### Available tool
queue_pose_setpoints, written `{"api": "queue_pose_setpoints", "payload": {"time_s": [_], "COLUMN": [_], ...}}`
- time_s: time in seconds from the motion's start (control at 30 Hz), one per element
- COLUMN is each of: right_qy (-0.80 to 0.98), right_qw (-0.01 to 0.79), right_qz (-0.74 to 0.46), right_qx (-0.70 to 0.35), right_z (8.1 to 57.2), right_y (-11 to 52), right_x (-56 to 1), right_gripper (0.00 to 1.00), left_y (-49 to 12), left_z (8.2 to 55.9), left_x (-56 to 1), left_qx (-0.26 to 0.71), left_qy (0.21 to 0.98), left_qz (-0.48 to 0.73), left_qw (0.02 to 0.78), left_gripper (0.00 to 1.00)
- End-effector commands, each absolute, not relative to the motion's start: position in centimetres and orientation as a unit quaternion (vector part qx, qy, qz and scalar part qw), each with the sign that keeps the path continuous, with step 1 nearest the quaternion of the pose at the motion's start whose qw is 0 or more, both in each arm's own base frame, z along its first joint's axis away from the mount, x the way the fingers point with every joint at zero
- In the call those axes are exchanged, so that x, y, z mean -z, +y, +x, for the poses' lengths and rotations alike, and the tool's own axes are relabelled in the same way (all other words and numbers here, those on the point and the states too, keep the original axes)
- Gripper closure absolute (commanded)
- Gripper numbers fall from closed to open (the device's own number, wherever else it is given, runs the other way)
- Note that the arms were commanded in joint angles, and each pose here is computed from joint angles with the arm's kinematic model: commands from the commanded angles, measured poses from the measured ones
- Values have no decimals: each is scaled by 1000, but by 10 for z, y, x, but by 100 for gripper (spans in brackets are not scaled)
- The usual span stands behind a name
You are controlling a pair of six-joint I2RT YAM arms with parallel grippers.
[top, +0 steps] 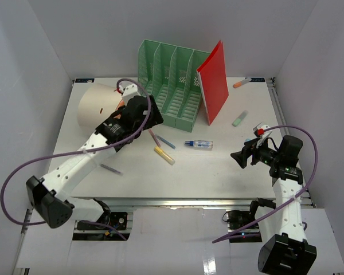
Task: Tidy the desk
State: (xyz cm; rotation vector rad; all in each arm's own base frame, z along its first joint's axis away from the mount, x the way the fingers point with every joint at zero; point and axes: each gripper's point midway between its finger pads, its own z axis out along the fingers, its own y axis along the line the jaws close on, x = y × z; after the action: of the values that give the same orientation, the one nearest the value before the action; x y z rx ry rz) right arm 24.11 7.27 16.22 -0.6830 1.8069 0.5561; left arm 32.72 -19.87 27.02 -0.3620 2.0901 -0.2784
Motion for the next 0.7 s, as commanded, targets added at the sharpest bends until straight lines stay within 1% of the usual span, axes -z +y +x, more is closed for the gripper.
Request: {"api": "queue_pose_setpoints", "payload": {"time_s": [0.0,0.1,0.17,0.27,0.47,0.67], "right_qy": [740,743,745,747,750,752], "right_qw": [557,556,557,558,560,560], "right_qz": [-304,-299,-296,-293,-288,-284], "right_qx": [-223,-220,-216,-212,-204,-198], "right_z": [243,245,246,247,249,250], "right_y": [73,72,71,69,66,64], "right_x": [-179,-179,-179,-179,-179,-179], "right_gripper": [10,10,10,10,10,10], "left_y": [-156,-151,-144,-135,-136,-125], "left_z": [329,337,338,334,348,369], "left_x": [-272,-269,-263,-264,-254,-266], "left_qx": [-26,-74,-113,-146,-174,-205], "left_qy": [830,818,811,796,784,777], "left_qz": [-245,-257,-267,-309,-308,-300], "left_qw": [500,509,509,499,510,514], "left_gripper": [19,26,28,29,32,33]}}
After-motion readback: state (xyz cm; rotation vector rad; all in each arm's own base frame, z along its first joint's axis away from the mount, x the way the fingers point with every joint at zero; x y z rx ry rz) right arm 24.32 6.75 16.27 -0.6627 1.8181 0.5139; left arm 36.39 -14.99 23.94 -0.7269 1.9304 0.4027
